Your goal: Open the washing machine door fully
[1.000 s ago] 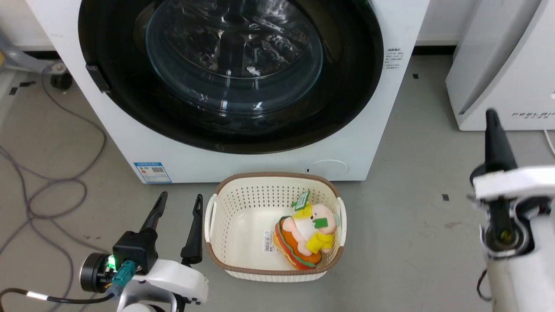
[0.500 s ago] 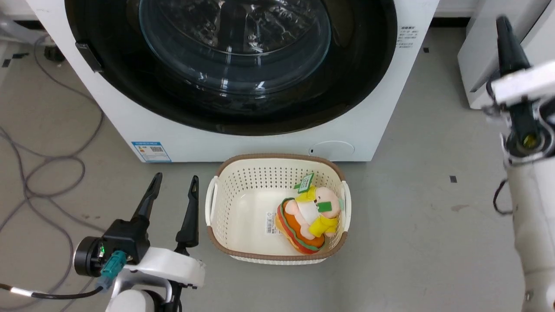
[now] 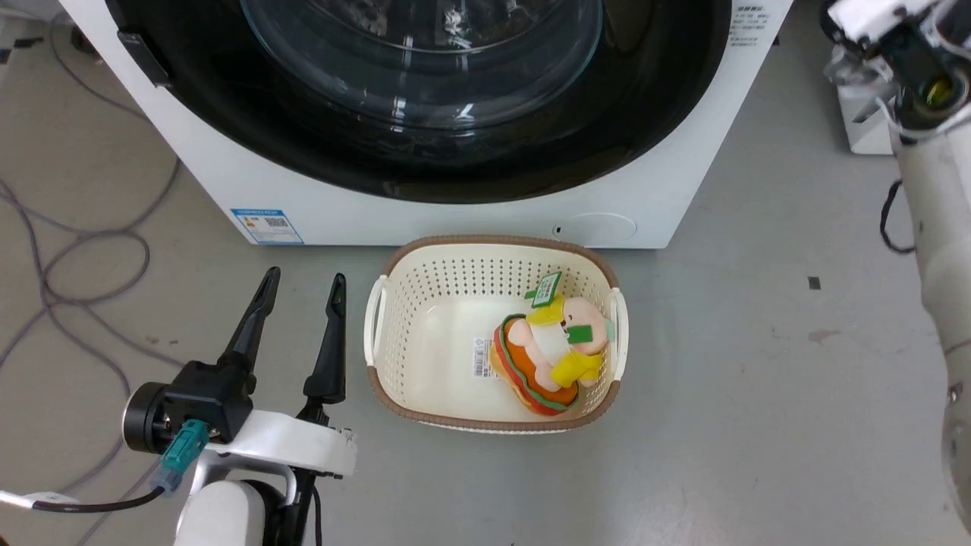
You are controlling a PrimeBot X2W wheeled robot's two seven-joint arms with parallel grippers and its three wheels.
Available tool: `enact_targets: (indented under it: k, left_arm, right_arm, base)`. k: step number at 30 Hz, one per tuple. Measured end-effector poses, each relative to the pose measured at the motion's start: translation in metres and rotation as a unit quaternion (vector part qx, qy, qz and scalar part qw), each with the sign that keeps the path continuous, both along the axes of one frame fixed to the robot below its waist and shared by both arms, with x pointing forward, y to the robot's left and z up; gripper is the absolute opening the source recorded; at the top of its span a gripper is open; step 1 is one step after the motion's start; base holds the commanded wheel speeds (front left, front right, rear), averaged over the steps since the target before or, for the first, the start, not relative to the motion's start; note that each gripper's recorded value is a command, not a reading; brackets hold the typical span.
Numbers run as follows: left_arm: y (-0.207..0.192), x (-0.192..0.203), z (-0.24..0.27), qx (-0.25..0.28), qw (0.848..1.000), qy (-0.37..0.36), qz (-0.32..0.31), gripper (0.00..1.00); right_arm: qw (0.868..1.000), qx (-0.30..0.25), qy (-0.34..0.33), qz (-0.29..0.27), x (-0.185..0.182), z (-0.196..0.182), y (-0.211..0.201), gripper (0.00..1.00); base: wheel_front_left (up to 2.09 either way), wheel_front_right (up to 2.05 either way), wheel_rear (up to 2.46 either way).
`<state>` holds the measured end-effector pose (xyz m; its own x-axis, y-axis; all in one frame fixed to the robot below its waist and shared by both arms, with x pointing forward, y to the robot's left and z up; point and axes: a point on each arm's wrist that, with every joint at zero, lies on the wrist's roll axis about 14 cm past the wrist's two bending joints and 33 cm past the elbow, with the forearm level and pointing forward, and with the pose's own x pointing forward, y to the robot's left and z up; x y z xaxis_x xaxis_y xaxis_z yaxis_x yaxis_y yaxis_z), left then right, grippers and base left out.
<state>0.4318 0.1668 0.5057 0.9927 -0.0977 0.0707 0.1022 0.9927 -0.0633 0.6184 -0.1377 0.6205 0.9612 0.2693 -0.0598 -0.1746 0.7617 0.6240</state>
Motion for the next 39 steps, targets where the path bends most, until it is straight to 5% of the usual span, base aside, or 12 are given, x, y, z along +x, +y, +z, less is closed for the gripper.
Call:
enact_targets:
  k: [25,39]
  left_arm:
    - [0.005,0.028,-0.021,-0.023,1.000,0.001,-0.001,1.00]
    - [0.005,0.031,-0.019,-0.028,1.000,-0.005,-0.001,1.00]
  right_arm:
    - [0.983,-0.057,0.128,0.121,0.049,-0.013,0.056,0.00]
    - [0.965,-0.074,0.185,0.173,0.041,-0.011,0.066,0.00]
  base:
    - [0.00,0.00,0.00]
    - [0.00,0.00,0.00]
